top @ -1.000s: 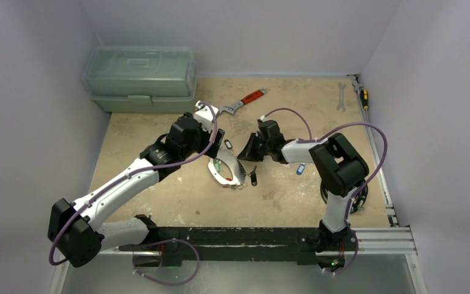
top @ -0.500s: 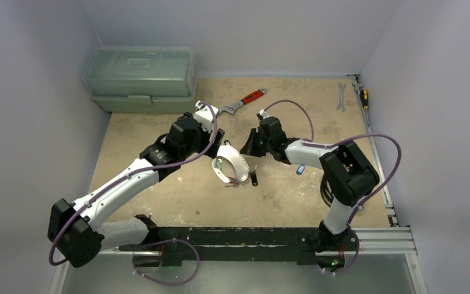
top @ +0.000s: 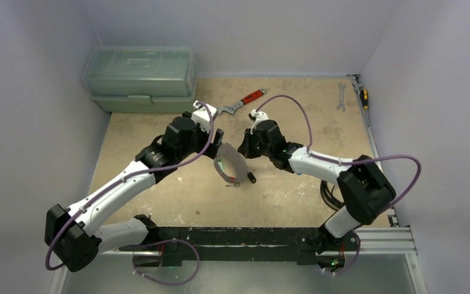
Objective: Put the keys on the keyring
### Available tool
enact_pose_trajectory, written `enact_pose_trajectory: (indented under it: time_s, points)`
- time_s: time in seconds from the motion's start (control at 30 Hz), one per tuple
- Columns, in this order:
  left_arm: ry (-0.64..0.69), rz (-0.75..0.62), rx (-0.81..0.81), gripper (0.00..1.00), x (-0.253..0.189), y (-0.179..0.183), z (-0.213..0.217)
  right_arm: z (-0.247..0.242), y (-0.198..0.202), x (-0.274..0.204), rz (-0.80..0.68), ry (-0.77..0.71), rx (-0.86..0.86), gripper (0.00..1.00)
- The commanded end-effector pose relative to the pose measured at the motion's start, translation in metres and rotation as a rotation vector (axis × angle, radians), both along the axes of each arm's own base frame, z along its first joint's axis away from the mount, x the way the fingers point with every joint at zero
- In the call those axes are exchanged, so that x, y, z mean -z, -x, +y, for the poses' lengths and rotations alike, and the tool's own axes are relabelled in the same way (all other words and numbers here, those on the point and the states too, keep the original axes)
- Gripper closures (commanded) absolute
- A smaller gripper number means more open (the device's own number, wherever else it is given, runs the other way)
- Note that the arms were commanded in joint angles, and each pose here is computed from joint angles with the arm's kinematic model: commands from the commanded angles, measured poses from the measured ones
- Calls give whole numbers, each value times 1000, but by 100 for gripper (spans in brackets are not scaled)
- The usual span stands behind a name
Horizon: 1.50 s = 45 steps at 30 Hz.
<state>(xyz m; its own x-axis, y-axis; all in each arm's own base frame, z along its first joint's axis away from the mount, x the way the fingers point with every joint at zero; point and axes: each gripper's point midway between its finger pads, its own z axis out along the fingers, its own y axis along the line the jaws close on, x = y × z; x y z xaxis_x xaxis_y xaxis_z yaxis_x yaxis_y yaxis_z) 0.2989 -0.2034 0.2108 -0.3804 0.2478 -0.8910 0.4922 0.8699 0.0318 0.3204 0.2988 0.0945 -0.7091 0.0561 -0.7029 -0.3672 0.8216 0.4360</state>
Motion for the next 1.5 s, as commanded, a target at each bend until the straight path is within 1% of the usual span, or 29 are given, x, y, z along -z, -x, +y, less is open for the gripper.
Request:
enact_pose_trajectory:
  time_s: [0.0,0.1,0.4,0.53,0.63,0.8,0.83,0.9,0.93,1.03,1.1,1.17,1.2,1.3,1.33,1.4,1.43,1.47]
  points:
    - [69,-84,67,14,-32,6,-9,0,-2,-48,-205,2,-25,100]
    - [101,-107,121,23,-40,12,-16,0,3,-65,-277,0,-48,100]
    - [122,-137,154,24,-47,19,-17,10,29,-97,-466,76,-143,100]
    - [152,-131,265,26,-50,32,-31,12,41,-104,-528,83,-192,100]
    - [173,-158,334,26,-54,42,-37,11,49,-112,-577,73,-235,100]
    - [201,-265,496,27,-64,66,-45,8,66,-130,-659,46,-322,100]
    - [199,-288,540,29,-64,73,-46,8,72,-135,-672,25,-346,100]
    - [195,-311,627,36,-59,87,-50,7,79,-140,-710,31,-391,100]
    - [199,-344,657,37,-64,90,-52,7,82,-142,-717,27,-407,100]
    - [198,-386,725,41,-66,100,-54,8,91,-145,-726,8,-450,100]
    - [192,-410,756,45,-66,105,-55,10,97,-148,-728,-11,-476,100]
    - [178,-428,781,52,-63,107,-55,11,99,-151,-731,-27,-484,100]
    - [169,-432,781,53,-61,107,-55,10,98,-152,-727,-26,-474,100]
    - [149,-437,747,53,-61,101,-51,4,88,-147,-698,5,-405,100]
    - [145,-439,739,51,-61,100,-50,-1,83,-143,-673,16,-359,100]
    - [138,-429,707,49,-59,94,-48,-15,71,-134,-586,33,-210,100]
    - [132,-423,679,48,-57,90,-46,-20,69,-127,-539,36,-163,94]
    - [124,-415,648,47,-56,85,-44,-22,70,-119,-483,28,-135,79]
